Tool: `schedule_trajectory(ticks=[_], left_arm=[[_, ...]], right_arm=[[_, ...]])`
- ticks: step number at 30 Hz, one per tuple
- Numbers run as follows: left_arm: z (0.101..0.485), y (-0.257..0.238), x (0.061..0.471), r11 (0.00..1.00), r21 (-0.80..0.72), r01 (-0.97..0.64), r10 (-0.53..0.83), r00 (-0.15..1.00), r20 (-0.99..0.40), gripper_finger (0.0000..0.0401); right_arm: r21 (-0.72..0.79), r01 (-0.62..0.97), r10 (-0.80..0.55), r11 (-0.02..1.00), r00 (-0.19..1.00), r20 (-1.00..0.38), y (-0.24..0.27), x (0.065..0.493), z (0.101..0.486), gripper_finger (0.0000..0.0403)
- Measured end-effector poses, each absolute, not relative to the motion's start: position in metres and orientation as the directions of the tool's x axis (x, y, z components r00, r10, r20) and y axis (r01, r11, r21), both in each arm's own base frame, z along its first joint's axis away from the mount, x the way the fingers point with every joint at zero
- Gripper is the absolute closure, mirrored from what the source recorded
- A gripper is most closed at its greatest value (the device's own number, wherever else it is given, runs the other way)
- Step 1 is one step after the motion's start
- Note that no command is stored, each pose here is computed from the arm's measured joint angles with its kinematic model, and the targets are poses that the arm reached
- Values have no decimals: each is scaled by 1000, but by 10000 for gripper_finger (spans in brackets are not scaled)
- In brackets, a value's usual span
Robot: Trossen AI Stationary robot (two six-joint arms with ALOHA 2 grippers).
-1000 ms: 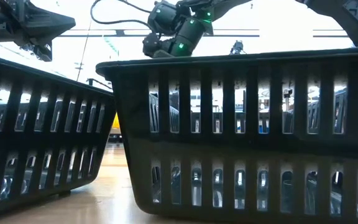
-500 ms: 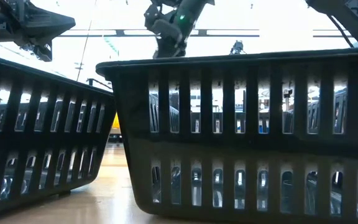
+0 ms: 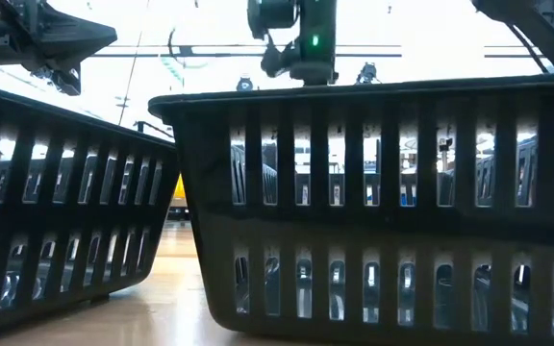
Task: Stack baskets on shelf by color
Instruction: Put the stack of light black bins on the shelf, then stack the bottom left black bin on the bottom right black bin
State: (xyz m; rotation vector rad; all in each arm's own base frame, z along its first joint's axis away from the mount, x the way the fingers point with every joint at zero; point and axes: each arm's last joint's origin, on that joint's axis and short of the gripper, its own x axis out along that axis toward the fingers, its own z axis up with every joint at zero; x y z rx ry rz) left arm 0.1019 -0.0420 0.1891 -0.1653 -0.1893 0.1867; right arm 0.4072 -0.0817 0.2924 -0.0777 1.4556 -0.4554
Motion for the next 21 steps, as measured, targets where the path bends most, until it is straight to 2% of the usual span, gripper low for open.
schedule_trajectory(ticks=[10,15,21], left_arm=[[189,-42,102,966,-203,-163,199,965,171,383],[189,-42,102,966,-202,-164,199,965,171,379],[186,-42,103,969,-178,-170,196,970,145,387]], right_arm=[[-280,314,-342,907,161,-926,-97,423,247,237],[-271,299,-320,915,130,-938,-92,419,251,237],[-258,331,-318,908,143,-937,-78,413,282,237]])
